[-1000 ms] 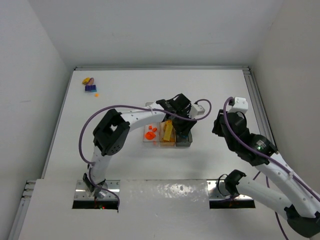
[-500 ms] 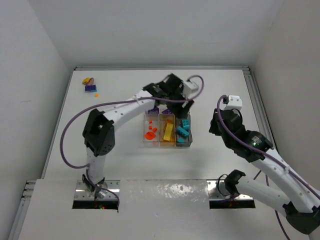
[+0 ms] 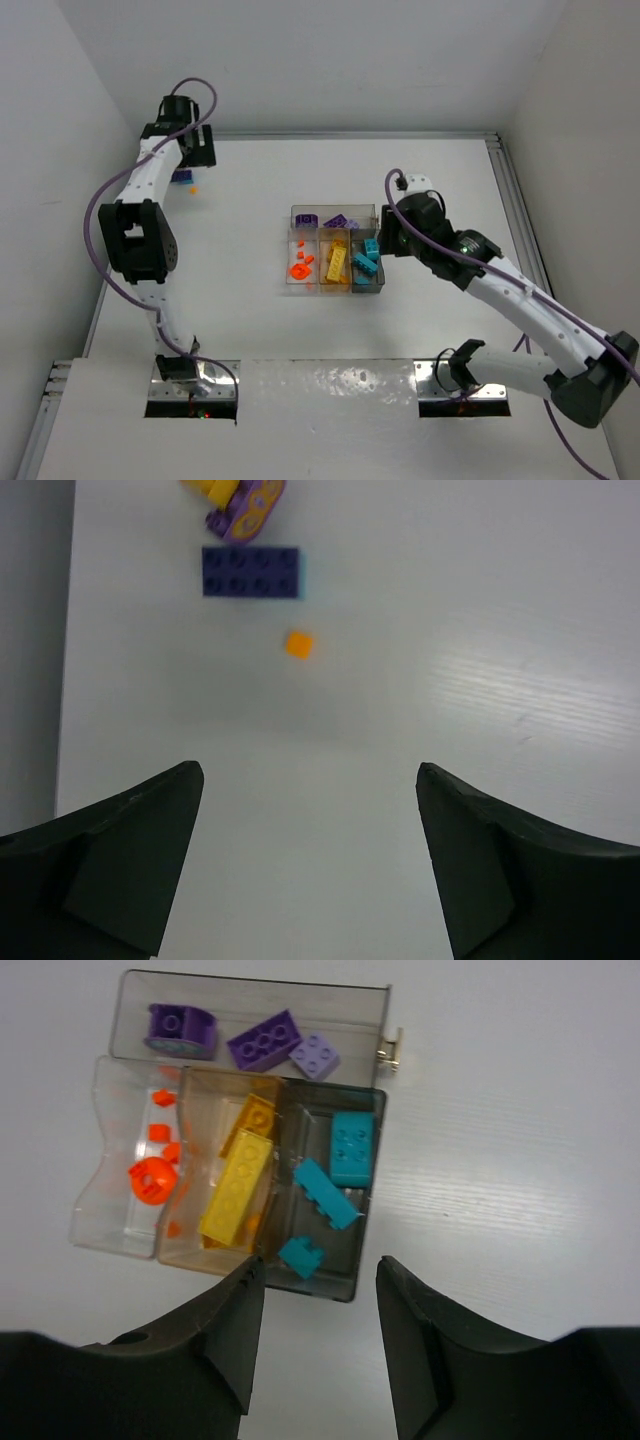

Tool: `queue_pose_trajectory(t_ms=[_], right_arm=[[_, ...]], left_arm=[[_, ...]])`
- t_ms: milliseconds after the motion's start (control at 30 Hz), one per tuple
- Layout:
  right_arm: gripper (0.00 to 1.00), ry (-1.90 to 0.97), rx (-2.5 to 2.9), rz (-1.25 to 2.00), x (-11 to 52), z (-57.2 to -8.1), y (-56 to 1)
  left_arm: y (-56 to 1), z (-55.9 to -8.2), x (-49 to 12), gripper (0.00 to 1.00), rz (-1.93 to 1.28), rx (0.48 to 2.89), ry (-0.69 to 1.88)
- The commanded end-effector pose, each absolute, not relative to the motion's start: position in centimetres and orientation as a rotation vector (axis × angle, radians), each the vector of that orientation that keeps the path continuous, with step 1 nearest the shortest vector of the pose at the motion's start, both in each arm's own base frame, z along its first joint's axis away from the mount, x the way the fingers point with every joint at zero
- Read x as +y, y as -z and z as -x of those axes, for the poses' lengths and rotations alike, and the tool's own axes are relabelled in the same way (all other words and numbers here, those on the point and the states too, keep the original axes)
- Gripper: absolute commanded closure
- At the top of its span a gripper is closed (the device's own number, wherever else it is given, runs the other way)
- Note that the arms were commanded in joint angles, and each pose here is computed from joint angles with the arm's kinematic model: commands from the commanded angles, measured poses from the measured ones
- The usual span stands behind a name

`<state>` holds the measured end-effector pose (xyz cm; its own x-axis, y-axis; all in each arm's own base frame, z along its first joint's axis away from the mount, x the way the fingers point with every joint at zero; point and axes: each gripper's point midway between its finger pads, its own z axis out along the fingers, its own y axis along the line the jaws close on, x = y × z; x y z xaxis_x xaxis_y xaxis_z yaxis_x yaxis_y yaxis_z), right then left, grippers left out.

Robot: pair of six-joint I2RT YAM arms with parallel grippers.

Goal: Sort the legos into containers by color

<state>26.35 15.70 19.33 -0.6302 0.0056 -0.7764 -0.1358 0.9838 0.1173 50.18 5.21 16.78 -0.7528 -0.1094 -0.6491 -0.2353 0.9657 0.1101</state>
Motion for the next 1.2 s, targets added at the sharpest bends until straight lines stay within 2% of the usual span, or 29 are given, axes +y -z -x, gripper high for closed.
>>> queue_pose_trajectory(t_ms=[0,67,167,367,500,767,1167], right_arm=[[0.52,-0.424,2.165,0.121,20.2,-28.1,-23.6],[0.52,-0.457,2.201,0.147,21.6,-28.6,-23.2],[0.53,-0.483,2.197,0.112,22.6,-29.5,-23.1],[0.55,-0.488,2.195,0.126,23.0,-29.8,-21.8],[0.55,-0.439,2.222,0.156,22.2,-29.4,-20.5],[0.55,-0.369,2.236,0.174,20.9,-28.9,-19.0],[0.55,-0.365,2.219,0.173,21.3,-29.7,-20.0]], left_arm=[[-14.1,-48.2,8.9,0.14,0.365,2.537,-0.218],[-13.5,-47.8,9.5,0.17,0.348,2.555,-0.111],[-13.3,-47.3,10.9,0.27,0.29,2.542,0.014],[-11.1,-47.7,11.1,0.39,0.134,2.601,0.028],[-8.3,-49.9,12.5,0.42,0.155,2.637,-0.035],[-4.0,-51.8,10.5,0.46,-0.142,2.634,-0.154],[-0.4,-52.9,12.0,0.49,-0.083,2.673,-0.242]])
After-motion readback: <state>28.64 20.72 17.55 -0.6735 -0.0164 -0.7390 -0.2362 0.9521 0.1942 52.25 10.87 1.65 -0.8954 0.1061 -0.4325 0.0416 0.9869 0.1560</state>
